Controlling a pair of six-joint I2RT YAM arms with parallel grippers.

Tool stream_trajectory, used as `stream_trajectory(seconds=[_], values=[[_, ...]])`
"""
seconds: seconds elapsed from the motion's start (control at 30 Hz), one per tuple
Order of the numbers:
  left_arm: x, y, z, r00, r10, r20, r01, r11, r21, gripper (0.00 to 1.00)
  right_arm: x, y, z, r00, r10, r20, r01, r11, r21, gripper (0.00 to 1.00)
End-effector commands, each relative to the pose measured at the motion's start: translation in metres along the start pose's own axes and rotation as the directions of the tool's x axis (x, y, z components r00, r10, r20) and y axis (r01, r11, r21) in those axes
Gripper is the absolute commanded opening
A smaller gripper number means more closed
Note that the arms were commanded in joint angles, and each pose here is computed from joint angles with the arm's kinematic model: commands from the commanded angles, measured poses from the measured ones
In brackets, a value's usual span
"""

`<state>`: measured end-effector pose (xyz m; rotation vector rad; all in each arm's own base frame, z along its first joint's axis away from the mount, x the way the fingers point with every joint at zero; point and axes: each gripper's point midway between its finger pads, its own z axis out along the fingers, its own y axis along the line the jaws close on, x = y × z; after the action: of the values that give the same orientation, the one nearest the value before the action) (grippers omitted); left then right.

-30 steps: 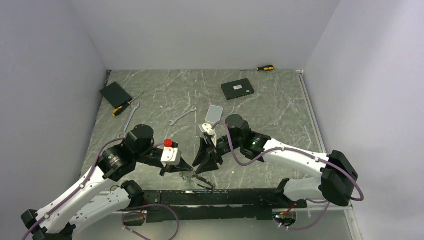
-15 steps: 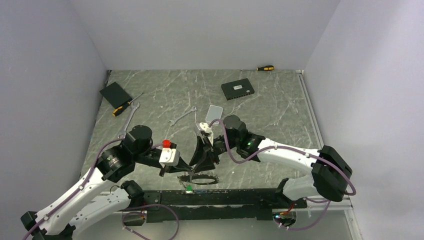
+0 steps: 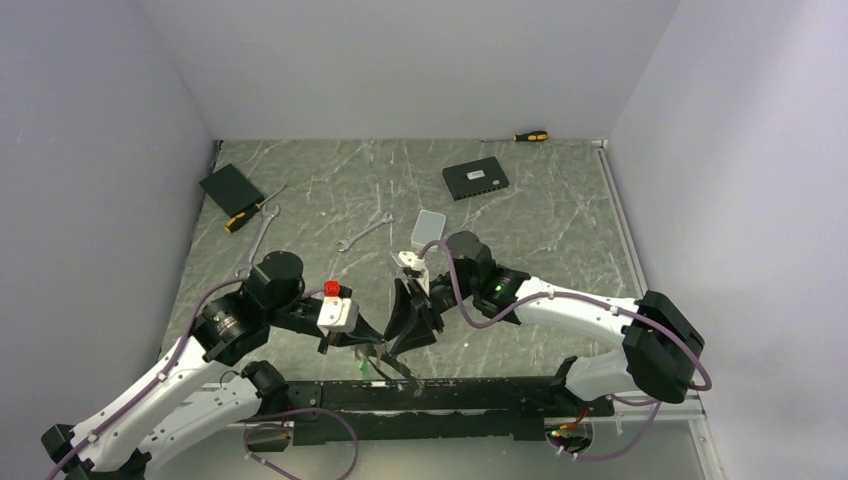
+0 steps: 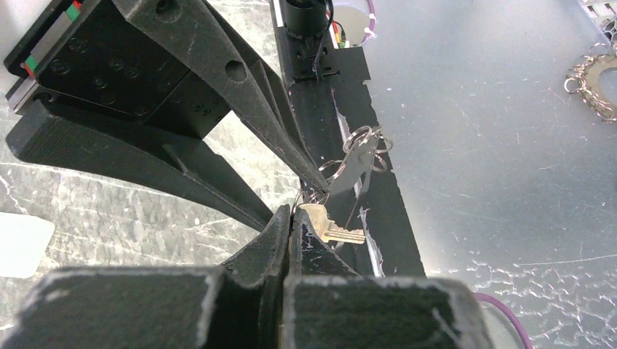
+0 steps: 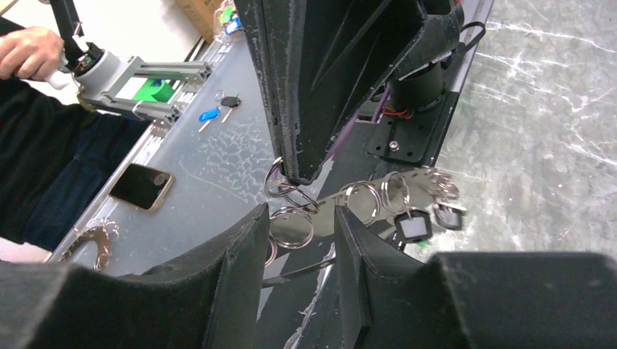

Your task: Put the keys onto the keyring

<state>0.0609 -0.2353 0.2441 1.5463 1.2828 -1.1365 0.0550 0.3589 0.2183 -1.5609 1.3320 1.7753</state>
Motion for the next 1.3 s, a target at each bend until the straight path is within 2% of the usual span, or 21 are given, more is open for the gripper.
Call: stream_trajectory(seconds=[0.0, 0.1, 0.23, 0.53, 0.7, 0.9, 1.27], values=[[-0.02, 0.002, -0.002, 0.996, 0.063, 0.063, -0.063, 0.998, 0.002, 0.0, -0.009, 0.016, 0.0, 0.998, -0.062, 0.004, 0.063, 0.996, -0.07, 0.4], [-0.02, 0.002, -0.001, 0.996, 0.062, 0.066, -0.062, 0.998, 0.001, 0.0, -0.006, 0.013, 0.002, 0.998, -0.056, 0.004, 0.056, 0.997, -0.06, 0.36], [-0.021, 0.002, -0.001, 0.996, 0.064, 0.069, -0.064, 0.998, 0.004, 0.0, -0.005, 0.011, 0.002, 0.999, -0.053, 0.008, 0.053, 0.997, -0.052, 0.23], [-0.021, 0.003, -0.001, 0.996, 0.061, 0.07, -0.061, 0.998, 0.003, 0.0, -0.005, 0.004, 0.002, 0.999, -0.052, 0.012, 0.052, 0.999, -0.01, 0.17], [-0.021, 0.004, -0.002, 0.996, 0.061, 0.066, -0.061, 0.998, -0.005, 0.0, -0.002, 0.003, 0.001, 0.999, -0.039, -0.003, 0.039, 0.999, 0.006, 0.0], [-0.021, 0.004, -0.004, 0.996, 0.068, 0.06, -0.067, 0.998, -0.021, 0.0, -0.008, 0.001, -0.004, 1.0, -0.023, -0.015, 0.024, 0.999, 0.042, 0.0], [-0.016, 0.007, -0.002, 0.998, 0.049, 0.048, -0.048, 0.999, -0.022, 0.0, -0.028, -0.007, -0.027, 0.994, -0.111, 0.012, 0.106, 0.972, 0.207, 0.0]])
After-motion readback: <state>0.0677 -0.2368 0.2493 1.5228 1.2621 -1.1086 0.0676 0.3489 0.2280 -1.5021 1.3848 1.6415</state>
